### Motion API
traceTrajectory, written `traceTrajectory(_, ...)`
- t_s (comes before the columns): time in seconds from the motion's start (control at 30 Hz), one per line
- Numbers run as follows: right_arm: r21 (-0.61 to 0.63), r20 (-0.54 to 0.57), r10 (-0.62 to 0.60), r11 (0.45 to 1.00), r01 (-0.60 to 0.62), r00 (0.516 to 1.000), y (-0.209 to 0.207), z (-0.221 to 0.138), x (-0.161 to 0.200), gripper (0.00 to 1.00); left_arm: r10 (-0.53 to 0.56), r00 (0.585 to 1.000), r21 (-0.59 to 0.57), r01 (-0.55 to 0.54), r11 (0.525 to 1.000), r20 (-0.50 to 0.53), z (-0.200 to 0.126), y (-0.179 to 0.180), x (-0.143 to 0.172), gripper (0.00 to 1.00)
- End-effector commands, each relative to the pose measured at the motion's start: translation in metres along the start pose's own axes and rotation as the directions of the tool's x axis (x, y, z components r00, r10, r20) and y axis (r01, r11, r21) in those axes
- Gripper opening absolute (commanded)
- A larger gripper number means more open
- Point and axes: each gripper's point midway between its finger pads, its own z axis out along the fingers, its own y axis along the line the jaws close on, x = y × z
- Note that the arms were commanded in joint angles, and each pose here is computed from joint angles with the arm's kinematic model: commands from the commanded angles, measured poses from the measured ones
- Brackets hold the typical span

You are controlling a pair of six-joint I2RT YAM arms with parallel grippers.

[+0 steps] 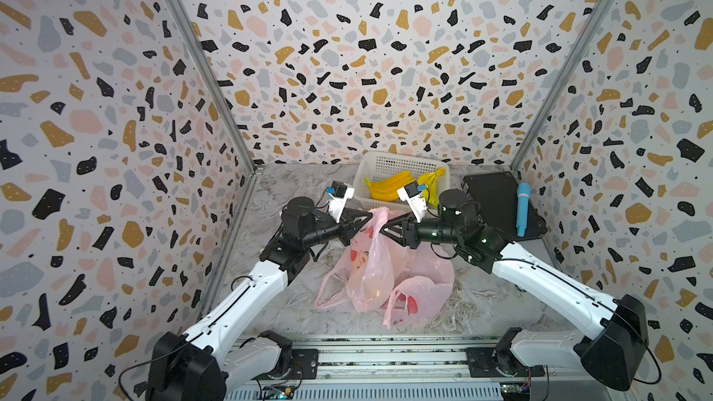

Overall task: Place the banana into a plastic bag & tie a knot
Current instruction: Tie the plastic bag at the center of the board.

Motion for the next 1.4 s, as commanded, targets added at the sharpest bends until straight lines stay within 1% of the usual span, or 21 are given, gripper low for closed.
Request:
traceTrajectory(0.0, -0.006, 0.057, -0.006, 1.000, 0.006, 0.998, 0.012, -0.006, -0.023, 0.37, 0.033, 0.999, 0.032, -0.034, 0.999, 0.038, 0.000, -0.007, -0.008, 0.00)
traceTrajectory(0.13, 0.038, 0.081, 0.013, 0.999, -0.016, 0.997, 0.006, -0.008, -0.029, 0.35, 0.032, 0.999, 0.033, -0.034, 0.999, 0.038, 0.000, -0.007, -0.008, 0.00)
traceTrajectory(0.17, 0.042, 0.084, 0.014, 0.999, -0.018, 0.996, 0.006, -0.009, -0.030, 0.29, 0.033, 0.999, 0.032, -0.034, 0.999, 0.038, 0.000, -0.007, -0.008, 0.00)
traceTrajectory(0.23, 0.044, 0.098, 0.008, 0.999, -0.013, 0.995, 0.008, -0.011, -0.034, 0.02, 0.033, 0.999, 0.028, -0.035, 0.999, 0.041, 0.000, -0.007, -0.009, 0.00)
traceTrajectory(0.33, 0.087, 0.070, 0.022, 0.996, -0.028, 0.997, 0.000, -0.015, -0.023, 0.00, 0.033, 0.999, 0.005, -0.033, 0.999, 0.043, -0.002, -0.004, -0.011, 0.00)
traceTrajectory(0.43, 0.160, 0.073, 0.019, 0.987, -0.030, 0.997, -0.011, -0.024, -0.014, 0.00, 0.031, 0.999, -0.075, -0.028, 0.997, 0.042, -0.005, 0.006, -0.016, 0.00)
traceTrajectory(0.53, 0.321, 0.074, 0.036, 0.945, -0.058, 0.997, -0.039, -0.040, 0.001, 0.00, 0.031, 0.998, -0.183, -0.022, 0.983, 0.046, -0.012, 0.021, -0.023, 0.00)
traceTrajectory(0.6, 0.475, 0.064, 0.060, 0.876, -0.083, 0.996, -0.067, -0.058, 0.019, 0.00, 0.022, 0.999, -0.273, -0.008, 0.962, 0.049, -0.019, 0.036, -0.028, 0.00)
traceTrajectory(0.67, 0.619, 0.054, 0.089, 0.778, -0.104, 0.995, -0.095, -0.079, 0.041, 0.00, -0.007, 0.999, -0.396, 0.028, 0.918, 0.054, -0.032, 0.061, -0.031, 0.00)
traceTrajectory(0.73, 0.795, 0.060, 0.155, 0.590, -0.142, 0.986, -0.132, -0.116, 0.073, 0.00, -0.063, 0.994, -0.507, 0.099, 0.856, 0.088, -0.054, 0.094, -0.033, 0.00)
traceTrajectory(0.8, 0.890, 0.089, 0.217, 0.421, -0.175, 0.972, -0.156, -0.151, 0.103, 0.00, -0.134, 0.980, -0.584, 0.197, 0.788, 0.150, -0.079, 0.128, -0.033, 0.00)
traceTrajectory(0.83, 0.914, 0.113, 0.231, 0.357, -0.192, 0.966, -0.163, -0.167, 0.115, 0.00, -0.175, 0.965, -0.602, 0.259, 0.755, 0.195, -0.093, 0.144, -0.034, 0.00)
traceTrajectory(0.87, 0.929, 0.133, 0.236, 0.310, -0.204, 0.963, -0.167, -0.180, 0.125, 0.00, -0.214, 0.950, -0.604, 0.309, 0.735, 0.226, -0.102, 0.157, -0.032, 0.00)
traceTrajectory(0.9, 0.931, 0.146, 0.233, 0.295, -0.213, 0.962, -0.168, -0.187, 0.130, 0.00, -0.253, 0.934, -0.594, 0.356, 0.721, 0.253, -0.109, 0.168, -0.031, 0.00)
traceTrajectory(0.97, 0.929, 0.163, 0.228, 0.292, -0.227, 0.960, -0.168, -0.194, 0.136, 0.00, -0.301, 0.916, -0.565, 0.400, 0.722, 0.263, -0.112, 0.179, -0.029, 0.00)
traceTrajectory(1.07, 0.918, 0.159, 0.223, 0.324, -0.227, 0.962, -0.165, -0.190, 0.133, 0.00, -0.320, 0.911, -0.522, 0.411, 0.747, 0.259, -0.105, 0.180, -0.031, 0.00)
traceTrajectory(1.2, 0.844, 0.145, 0.188, 0.489, -0.221, 0.971, -0.147, -0.162, 0.101, 0.00, -0.326, 0.907, -0.460, 0.417, 0.784, 0.265, -0.100, 0.169, -0.047, 0.00)
traceTrajectory(1.23, 0.823, 0.149, 0.176, 0.523, -0.221, 0.973, -0.141, -0.157, 0.092, 0.00, -0.332, 0.907, -0.434, 0.416, 0.799, 0.259, -0.097, 0.163, -0.052, 0.00)
traceTrajectory(1.27, 0.813, 0.151, 0.169, 0.539, -0.220, 0.974, -0.138, -0.154, 0.086, 0.00, -0.341, 0.906, -0.410, 0.419, 0.810, 0.251, -0.095, 0.157, -0.055, 0.00)
traceTrajectory(1.3, 0.802, 0.146, 0.162, 0.558, -0.213, 0.976, -0.135, -0.151, 0.081, 0.00, -0.364, 0.902, -0.369, 0.428, 0.825, 0.233, -0.089, 0.149, -0.055, 0.06)
traceTrajectory(1.37, 0.789, 0.141, 0.160, 0.577, -0.208, 0.977, -0.132, -0.146, 0.075, 0.00, -0.401, 0.899, -0.306, 0.437, 0.846, 0.175, -0.074, 0.131, -0.048, 0.41)
